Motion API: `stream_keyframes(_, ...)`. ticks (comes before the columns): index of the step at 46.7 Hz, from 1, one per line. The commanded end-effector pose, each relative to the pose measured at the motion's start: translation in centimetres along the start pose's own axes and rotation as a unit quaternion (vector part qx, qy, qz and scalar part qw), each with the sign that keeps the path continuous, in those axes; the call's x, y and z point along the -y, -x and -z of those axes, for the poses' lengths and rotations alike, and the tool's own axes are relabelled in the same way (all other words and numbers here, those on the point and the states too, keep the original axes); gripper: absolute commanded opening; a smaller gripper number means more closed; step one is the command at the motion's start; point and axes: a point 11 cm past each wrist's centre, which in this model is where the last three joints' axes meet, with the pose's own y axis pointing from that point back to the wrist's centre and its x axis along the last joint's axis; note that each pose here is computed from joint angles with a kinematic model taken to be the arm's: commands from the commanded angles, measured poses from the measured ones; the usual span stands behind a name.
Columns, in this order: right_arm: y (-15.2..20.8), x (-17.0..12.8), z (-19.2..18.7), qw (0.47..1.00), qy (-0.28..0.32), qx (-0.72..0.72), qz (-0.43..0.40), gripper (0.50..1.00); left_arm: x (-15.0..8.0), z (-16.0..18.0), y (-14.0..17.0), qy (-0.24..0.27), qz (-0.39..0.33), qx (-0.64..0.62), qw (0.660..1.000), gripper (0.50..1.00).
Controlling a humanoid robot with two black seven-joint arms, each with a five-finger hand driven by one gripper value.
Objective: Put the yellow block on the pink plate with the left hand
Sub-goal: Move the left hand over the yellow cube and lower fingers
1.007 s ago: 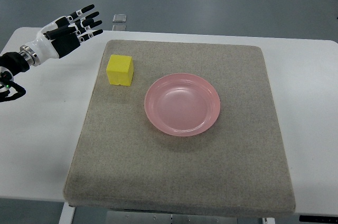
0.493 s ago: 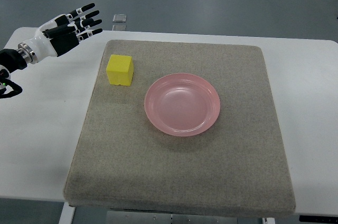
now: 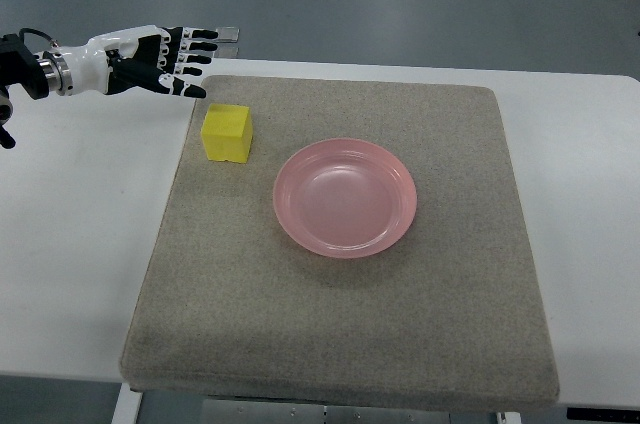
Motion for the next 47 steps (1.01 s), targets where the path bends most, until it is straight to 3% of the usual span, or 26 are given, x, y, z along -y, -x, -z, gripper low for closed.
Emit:
stream_keyframes(1, 0.0, 0.0, 0.0, 1.000, 0.000, 0.000, 0.000, 0.924, 0.3, -0.4, 0.4, -0.026, 0.017, 0.060, 0.998, 0.996)
stream_keyframes(21, 0.0, 0.0, 0.0, 1.000, 0.000, 0.000, 0.000, 0.924, 1.4, -1.7, 1.0, -0.091, 0.039, 0.246, 0.964, 0.990)
stream_keyframes(35, 0.0, 0.0, 0.0, 1.000, 0.000, 0.000, 0.000, 0.924, 3.2, -2.9, 3.4, -0.091, 0.047, 0.388, 0.916, 0.992)
stream_keyframes(47, 0.0, 0.0, 0.0, 1.000, 0.000, 0.000, 0.000, 0.924, 4.6, -2.6, 5.2, -0.094, 0.068, 0.431, 0.895, 0.996)
